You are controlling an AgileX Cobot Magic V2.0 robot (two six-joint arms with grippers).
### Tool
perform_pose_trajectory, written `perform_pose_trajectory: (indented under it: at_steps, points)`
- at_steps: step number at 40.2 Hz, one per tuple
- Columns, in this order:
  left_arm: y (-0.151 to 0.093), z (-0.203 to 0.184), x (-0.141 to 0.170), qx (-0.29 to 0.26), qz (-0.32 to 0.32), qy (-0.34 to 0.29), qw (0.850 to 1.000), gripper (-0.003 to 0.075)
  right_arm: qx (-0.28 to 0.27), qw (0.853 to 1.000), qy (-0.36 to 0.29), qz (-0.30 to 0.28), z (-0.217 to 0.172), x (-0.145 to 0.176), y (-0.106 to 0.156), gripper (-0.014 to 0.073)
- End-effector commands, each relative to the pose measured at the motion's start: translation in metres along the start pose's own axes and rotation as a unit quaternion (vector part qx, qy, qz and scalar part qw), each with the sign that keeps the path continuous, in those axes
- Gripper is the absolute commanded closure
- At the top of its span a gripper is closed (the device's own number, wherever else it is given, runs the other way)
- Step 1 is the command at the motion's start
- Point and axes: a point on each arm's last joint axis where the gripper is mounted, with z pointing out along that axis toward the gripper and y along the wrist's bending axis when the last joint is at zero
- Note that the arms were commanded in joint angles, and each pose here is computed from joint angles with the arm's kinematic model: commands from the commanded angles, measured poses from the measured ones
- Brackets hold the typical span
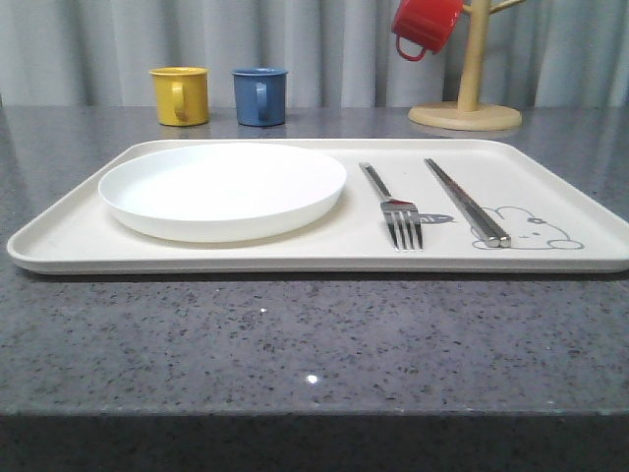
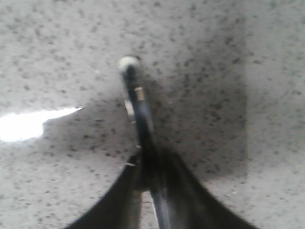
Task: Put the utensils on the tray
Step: 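Move the right gripper to the spoon and grasp it, then lower the spoon onto the tray beside the chopsticks and release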
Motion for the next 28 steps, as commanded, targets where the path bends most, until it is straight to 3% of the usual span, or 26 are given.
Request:
perform_pose_trajectory:
  at_steps: [1, 7, 14, 19, 28]
  points:
    - [0.001, -0.002, -0.016, -0.004, -0.009, -0.05, 0.999, 0.0739, -0.018, 1.0, 0.022, 0.001, -0.019, 0.008, 0.002, 0.0635]
    - [0.001, -0.002, -0.016, -0.004, -0.009, -0.05, 0.999, 0.0739, -0.017, 1.0, 0.004, 0.009, -0.034, 0.011, 0.002, 0.0659]
    - [0.001, -0.002, -0.016, -0.004, -0.009, -0.05, 0.999, 0.0739, -0.023, 0.997, -0.056, 0.041, -0.085, 0.025, 0.017, 0.0659]
    - [0.001, -0.002, -0.016, -0.004, -0.009, -0.05, 0.999, 0.0739, -0.041, 0.995, -0.096, 0.009, -0.119, 0.041, 0.055, 0.065]
    - [0.001, -0.002, -0.016, -0.004, -0.009, -0.05, 0.999, 0.0739, -0.074, 0.991, -0.096, -0.064, -0.128, 0.06, 0.132, 0.065]
